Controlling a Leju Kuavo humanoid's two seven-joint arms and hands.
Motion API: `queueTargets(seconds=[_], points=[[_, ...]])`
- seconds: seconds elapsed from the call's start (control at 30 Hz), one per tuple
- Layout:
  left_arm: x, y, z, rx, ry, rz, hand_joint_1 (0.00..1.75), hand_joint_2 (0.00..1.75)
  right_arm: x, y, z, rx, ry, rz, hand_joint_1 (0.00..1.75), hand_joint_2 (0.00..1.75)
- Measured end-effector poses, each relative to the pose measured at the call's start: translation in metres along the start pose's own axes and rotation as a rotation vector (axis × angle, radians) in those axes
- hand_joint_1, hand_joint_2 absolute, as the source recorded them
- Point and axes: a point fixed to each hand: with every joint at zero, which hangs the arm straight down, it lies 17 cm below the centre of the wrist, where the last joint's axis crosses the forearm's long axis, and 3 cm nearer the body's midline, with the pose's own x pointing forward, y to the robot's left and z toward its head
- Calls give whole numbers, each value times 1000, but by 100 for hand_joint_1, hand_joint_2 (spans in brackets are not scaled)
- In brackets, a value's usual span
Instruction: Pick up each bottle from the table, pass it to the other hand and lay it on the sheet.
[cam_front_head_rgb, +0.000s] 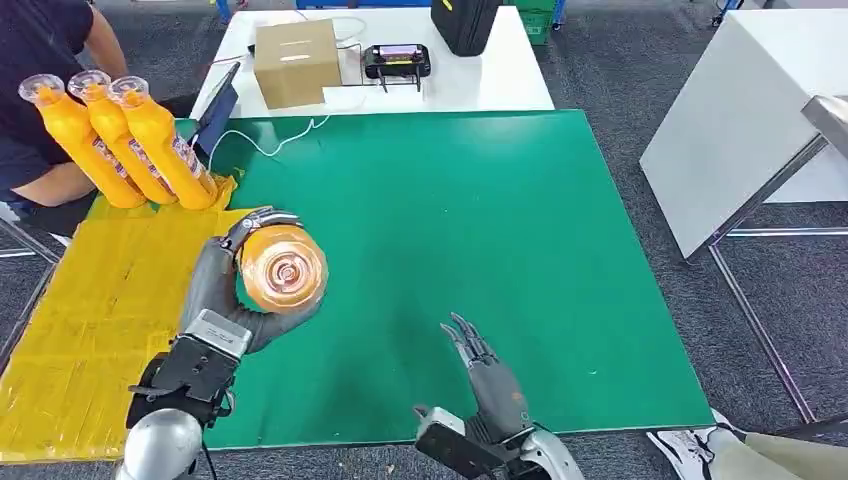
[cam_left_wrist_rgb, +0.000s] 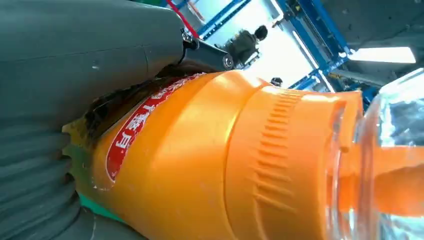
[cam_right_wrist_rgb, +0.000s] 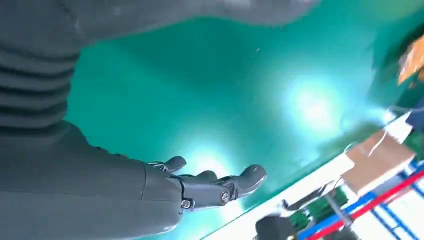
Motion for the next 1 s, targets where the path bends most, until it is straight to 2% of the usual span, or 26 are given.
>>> queueTargets(seconds=[0.07,0.1,0.2,0.27,0.37,0.47,0.6,0.7,1.0], points=[[-3,3,1,4,3,-82,175,175,5,-9,8,-26,-11,-12,0,0],[-5,5,1,0,3,-190,175,175,12,-15,13,-49,-27,-25,0,0],[-17,13,4,-19,-20,-666,175,175,37,-45,29,-143,-93,-70,0,0],[-36,21,8,-58,-33,-895,175,175,57,-69,37,-202,-142,-118,0,0],[-79,25,20,-144,13,-1037,175,175,77,-108,51,-289,-176,-141,0,0],[-130,26,39,-250,79,-1124,175,175,95,-144,66,-380,-227,-162,0,0],[-178,26,64,-377,148,-1187,175,175,106,-168,77,-436,-268,-172,0,0],[-203,26,77,-446,199,-1201,175,175,109,-177,80,-448,-286,-177,0,0],[-251,22,88,-559,313,-1191,175,175,113,-180,78,-425,-308,-162,0,0]])
